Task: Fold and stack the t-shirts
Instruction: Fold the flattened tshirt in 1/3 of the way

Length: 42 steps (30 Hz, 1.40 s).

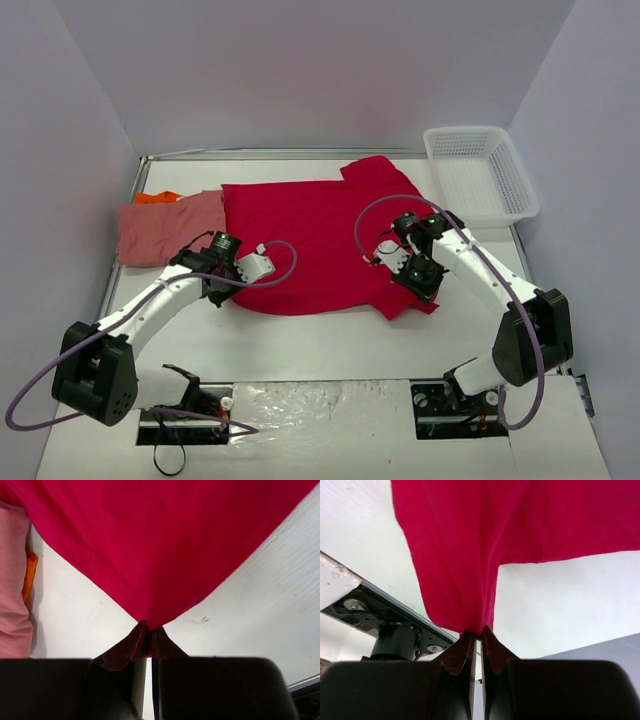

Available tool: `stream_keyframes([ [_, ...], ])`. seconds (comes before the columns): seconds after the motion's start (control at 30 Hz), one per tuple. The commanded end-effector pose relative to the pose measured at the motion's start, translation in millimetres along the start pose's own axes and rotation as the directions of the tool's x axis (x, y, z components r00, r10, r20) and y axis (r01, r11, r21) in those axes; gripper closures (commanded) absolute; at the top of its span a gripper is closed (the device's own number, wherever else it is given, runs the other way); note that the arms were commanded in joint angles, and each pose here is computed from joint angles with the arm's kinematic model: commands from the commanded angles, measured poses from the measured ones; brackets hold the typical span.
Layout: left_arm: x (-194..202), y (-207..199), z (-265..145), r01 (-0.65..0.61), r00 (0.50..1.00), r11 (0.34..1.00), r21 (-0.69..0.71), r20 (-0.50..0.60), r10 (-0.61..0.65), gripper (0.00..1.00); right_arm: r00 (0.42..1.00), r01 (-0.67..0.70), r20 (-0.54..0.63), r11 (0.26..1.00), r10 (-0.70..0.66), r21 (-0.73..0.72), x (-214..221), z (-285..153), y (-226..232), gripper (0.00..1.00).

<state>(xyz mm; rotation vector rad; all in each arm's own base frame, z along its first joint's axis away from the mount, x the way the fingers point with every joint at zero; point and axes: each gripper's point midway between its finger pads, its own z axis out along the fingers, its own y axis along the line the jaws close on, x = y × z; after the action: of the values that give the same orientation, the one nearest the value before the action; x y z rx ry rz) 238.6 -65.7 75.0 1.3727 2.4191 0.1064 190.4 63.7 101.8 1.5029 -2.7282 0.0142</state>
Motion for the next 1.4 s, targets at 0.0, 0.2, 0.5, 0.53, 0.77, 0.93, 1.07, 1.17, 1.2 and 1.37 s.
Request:
stream_keyframes([
  [0.0,-4,11,0,0.008,1.000,0.999,-0.037,0.006,-0.008,0.98,0.999,0.001,-0.032,1.000,-0.001,0.020,9,-9,-16,1.00],
  [0.2,-12,26,4,0.042,0.999,0.996,-0.083,0.022,-0.040,0.98,0.999,-0.044,-0.016,0.998,0.045,0.051,-1,-5,-45,1.00],
  [0.5,-24,57,1,0.082,0.996,0.979,-0.186,0.047,-0.074,0.98,0.996,-0.084,0.034,0.988,0.080,0.131,-41,-14,-91,1.00],
  [0.53,-26,63,0,0.096,0.995,0.974,-0.204,0.057,-0.086,0.98,0.996,-0.089,0.015,0.985,0.088,0.145,-42,-12,-97,1.00],
  [0.77,-29,82,1,0.139,0.989,0.957,-0.254,0.080,-0.122,0.98,0.993,-0.117,0.030,0.971,0.114,0.208,-66,-16,-126,1.00],
  [0.93,-32,94,2,0.163,0.986,0.945,-0.283,0.084,-0.145,0.98,0.990,-0.143,0.038,0.957,0.138,0.254,-79,-17,-146,1.00],
  [1.07,-35,100,6,0.169,0.985,0.941,-0.292,0.080,-0.152,0.98,0.987,-0.160,0.056,0.945,0.150,0.286,-91,-21,-161,1.00],
  [1.17,-38,103,8,0.181,0.983,0.937,-0.299,0.090,-0.161,0.98,0.986,-0.166,0.056,0.943,0.157,0.288,-98,-17,-167,1.00],
  [1.2,-39,104,11,0.179,0.983,0.939,-0.294,0.087,-0.160,0.98,0.985,-0.172,0.065,0.939,0.160,0.297,-101,-19,-171,1.00],
  [1.37,-41,108,20,0.180,0.984,0.938,-0.298,0.069,-0.166,0.98,0.984,-0.180,0.056,0.936,0.171,0.304,-110,-10,-182,1.00],
])
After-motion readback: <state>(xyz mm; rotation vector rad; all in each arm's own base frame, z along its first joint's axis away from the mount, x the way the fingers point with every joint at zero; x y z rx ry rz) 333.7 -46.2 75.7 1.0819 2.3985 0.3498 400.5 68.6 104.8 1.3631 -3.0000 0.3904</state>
